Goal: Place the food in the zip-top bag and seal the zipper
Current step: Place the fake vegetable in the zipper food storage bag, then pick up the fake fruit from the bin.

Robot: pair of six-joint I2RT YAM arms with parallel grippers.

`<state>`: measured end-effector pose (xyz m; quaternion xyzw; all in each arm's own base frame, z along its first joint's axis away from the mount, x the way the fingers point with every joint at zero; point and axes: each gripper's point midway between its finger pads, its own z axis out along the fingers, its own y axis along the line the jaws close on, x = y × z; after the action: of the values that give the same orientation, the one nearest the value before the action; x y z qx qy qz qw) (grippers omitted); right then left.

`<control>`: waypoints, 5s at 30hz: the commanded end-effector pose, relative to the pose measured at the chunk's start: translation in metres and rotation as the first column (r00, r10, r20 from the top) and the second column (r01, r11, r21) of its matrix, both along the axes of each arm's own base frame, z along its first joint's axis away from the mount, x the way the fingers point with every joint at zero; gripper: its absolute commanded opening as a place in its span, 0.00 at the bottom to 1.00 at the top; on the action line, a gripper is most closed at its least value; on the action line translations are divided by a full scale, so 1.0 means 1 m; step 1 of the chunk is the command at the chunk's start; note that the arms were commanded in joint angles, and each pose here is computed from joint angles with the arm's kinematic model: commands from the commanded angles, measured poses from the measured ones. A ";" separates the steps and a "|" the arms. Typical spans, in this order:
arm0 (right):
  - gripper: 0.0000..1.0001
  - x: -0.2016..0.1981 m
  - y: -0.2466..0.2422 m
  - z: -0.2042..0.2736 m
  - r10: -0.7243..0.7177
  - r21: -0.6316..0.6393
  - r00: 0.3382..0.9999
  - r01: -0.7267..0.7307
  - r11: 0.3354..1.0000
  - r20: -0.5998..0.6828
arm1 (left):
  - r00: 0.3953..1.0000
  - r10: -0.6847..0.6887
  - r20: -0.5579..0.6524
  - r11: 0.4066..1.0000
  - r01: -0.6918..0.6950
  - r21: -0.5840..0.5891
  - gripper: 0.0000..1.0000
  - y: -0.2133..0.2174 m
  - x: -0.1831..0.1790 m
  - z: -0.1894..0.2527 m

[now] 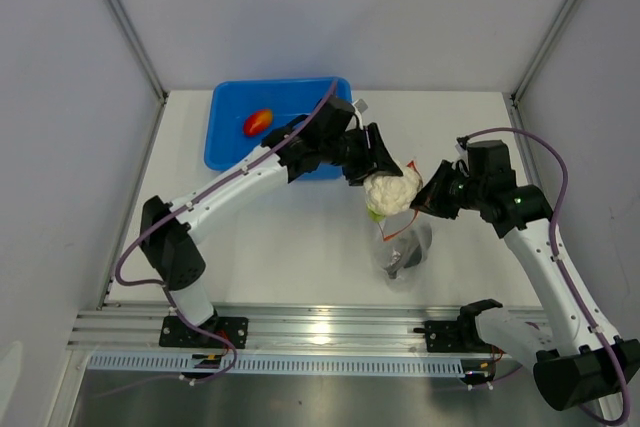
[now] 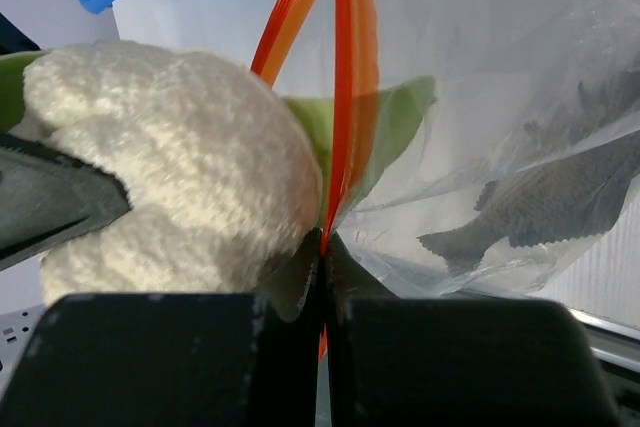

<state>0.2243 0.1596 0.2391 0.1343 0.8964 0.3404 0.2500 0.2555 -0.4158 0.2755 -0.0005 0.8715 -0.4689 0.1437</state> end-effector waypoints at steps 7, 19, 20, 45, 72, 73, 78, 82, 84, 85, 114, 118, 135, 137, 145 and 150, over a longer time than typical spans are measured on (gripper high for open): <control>0.00 0.010 0.016 0.050 0.028 0.114 0.991 -0.044 0.993 0.134 | 1.000 -0.005 -0.003 0.965 0.006 0.261 0.01 0.014 0.005 -0.045; 0.00 0.014 0.017 0.043 0.026 0.111 0.991 -0.041 0.993 0.132 | 0.995 -0.079 0.058 0.965 0.062 0.255 0.01 -0.005 0.000 -0.019; 0.00 0.014 0.017 0.042 0.026 0.109 0.991 -0.040 0.993 0.130 | 0.994 -0.084 0.065 0.966 0.066 0.251 0.05 -0.007 0.000 -0.017; 0.00 0.006 0.011 0.027 0.026 0.106 0.995 -0.037 0.994 0.098 | 0.944 -0.116 0.310 0.961 0.028 0.274 1.00 0.024 -0.003 0.035; 0.00 -0.002 0.007 0.003 0.046 0.064 0.999 -0.047 0.997 0.020 | 0.901 0.280 0.332 0.813 -0.406 0.416 0.99 0.204 0.095 -0.013; 0.00 -0.001 0.007 0.003 0.046 0.063 0.999 -0.046 0.997 0.014 | 0.895 0.288 0.341 0.809 -0.418 0.414 0.99 0.208 0.102 -0.013; 0.00 0.013 0.009 -0.003 0.050 0.043 0.999 -0.049 0.998 -0.017 | 0.889 0.351 0.295 0.789 -0.450 0.417 0.99 0.227 0.132 -0.034; 0.00 0.028 0.008 -0.008 0.048 -0.002 0.998 -0.048 0.999 -0.040 | 0.854 0.457 0.248 0.775 -0.519 0.360 1.00 0.238 0.159 -0.044; 0.00 0.033 0.007 -0.014 0.049 -0.015 0.997 -0.050 0.999 -0.056 | 0.834 0.513 0.204 0.766 -0.552 0.330 1.00 0.246 0.174 -0.052; 0.00 0.035 0.006 -0.016 0.046 -0.012 0.997 -0.047 0.999 -0.067 | 0.824 0.531 0.198 0.765 -0.567 0.304 0.99 0.246 0.182 -0.047; 0.00 0.103 -0.008 -0.079 0.047 -0.127 0.967 -0.082 0.988 -0.252 | 0.170 0.977 -0.130 0.186 -0.975 0.124 1.00 0.338 0.357 -0.144; 0.00 0.105 -0.006 -0.084 0.048 -0.121 0.963 -0.082 0.989 -0.266 | 0.114 0.986 -0.121 0.133 -0.978 0.159 1.00 0.345 0.355 -0.158; 0.00 0.103 -0.007 -0.100 0.060 -0.129 0.950 -0.104 0.986 -0.306 | 0.009 0.992 -0.124 0.038 -0.973 0.229 1.00 0.342 0.374 -0.191; 0.00 0.105 -0.008 -0.100 0.060 -0.136 0.952 -0.105 0.985 -0.301 | 0.008 0.992 -0.129 0.038 -0.972 0.232 1.00 0.339 0.374 -0.192; 0.00 0.108 -0.010 -0.102 0.060 -0.137 0.951 -0.106 0.985 -0.303 | 0.016 0.992 -0.123 0.047 -0.966 0.256 1.00 0.337 0.373 -0.203; 0.00 0.109 -0.010 -0.103 0.060 -0.135 0.952 -0.105 0.985 -0.302 | 0.037 0.992 -0.120 0.070 -0.955 0.287 0.94 0.336 0.368 -0.212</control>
<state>0.3242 0.1510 0.1276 0.1387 0.9520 0.2578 0.0895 0.6260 -0.0694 0.0706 -0.6540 0.6645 -0.1853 0.3105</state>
